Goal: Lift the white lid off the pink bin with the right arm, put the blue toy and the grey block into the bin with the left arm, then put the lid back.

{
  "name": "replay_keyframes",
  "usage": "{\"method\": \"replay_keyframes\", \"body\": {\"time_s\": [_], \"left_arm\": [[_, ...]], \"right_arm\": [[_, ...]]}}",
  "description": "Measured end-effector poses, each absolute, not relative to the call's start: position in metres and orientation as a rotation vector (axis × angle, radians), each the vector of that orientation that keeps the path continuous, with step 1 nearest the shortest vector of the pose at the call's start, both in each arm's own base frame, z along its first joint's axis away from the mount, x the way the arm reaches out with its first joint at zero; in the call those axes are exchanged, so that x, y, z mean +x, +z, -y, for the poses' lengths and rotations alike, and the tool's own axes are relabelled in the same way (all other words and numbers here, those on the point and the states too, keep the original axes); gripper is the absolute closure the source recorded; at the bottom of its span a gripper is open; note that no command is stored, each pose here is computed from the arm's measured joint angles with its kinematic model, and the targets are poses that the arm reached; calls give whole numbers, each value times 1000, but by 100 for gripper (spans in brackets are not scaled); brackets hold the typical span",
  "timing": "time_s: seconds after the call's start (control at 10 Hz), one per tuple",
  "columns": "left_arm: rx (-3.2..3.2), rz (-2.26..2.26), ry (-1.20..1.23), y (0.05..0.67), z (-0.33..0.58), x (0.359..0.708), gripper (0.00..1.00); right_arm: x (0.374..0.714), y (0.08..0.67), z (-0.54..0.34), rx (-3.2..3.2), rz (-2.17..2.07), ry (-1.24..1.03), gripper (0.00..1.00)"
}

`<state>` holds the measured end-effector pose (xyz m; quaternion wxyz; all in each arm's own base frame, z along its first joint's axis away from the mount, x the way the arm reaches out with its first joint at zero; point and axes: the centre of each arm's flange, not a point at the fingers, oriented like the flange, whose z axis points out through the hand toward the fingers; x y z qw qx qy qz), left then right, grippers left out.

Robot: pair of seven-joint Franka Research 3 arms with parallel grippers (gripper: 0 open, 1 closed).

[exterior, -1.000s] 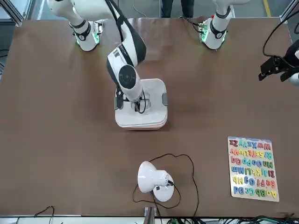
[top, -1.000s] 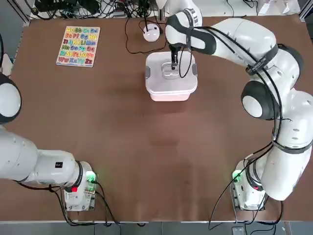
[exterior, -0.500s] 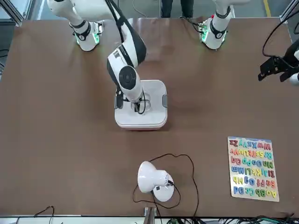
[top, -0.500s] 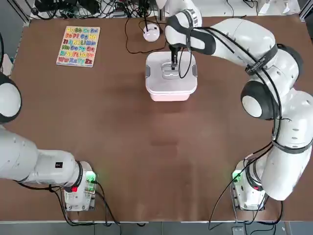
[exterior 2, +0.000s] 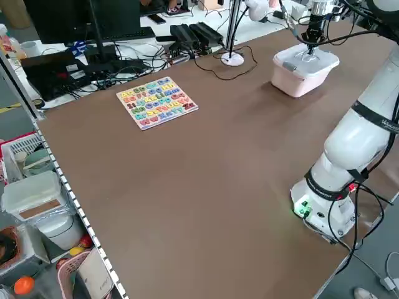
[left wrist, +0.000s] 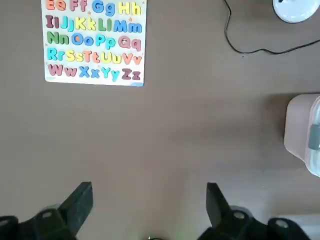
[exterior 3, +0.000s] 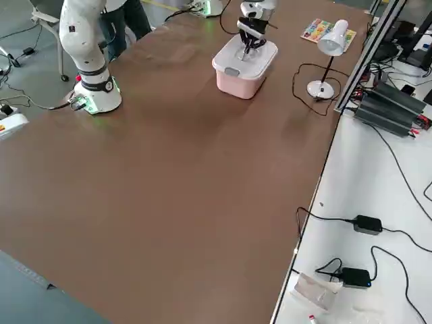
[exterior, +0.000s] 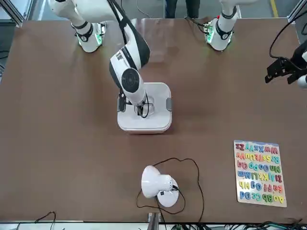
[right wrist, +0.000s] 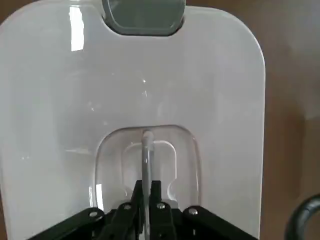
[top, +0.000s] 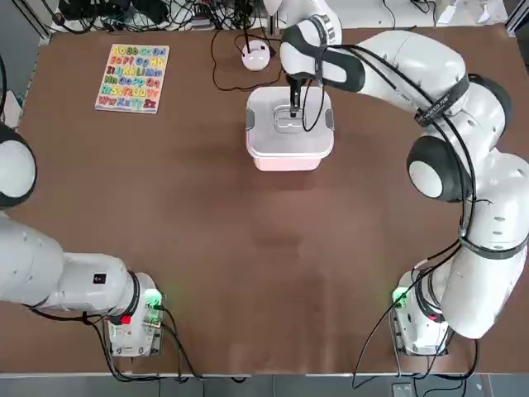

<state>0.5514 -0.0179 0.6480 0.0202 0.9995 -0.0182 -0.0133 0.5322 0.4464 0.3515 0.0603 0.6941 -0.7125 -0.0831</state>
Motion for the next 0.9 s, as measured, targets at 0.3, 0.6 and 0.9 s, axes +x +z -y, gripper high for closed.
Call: {"method": "replay_keyframes", "body": {"time_s": [0.3, 0.6, 0.9], "left_arm": [[3100, 56, -41, 648, 18, 551, 0], [3100, 58, -41, 648, 18, 551, 0], [3100, 58, -41, 648, 18, 551, 0]], "right_arm": [[532, 352, -446, 2095, 2161, -251, 93], [533, 351, -448, 2073, 2182, -248, 93], [535, 351, -450, 2057, 2202, -246, 93]]}}
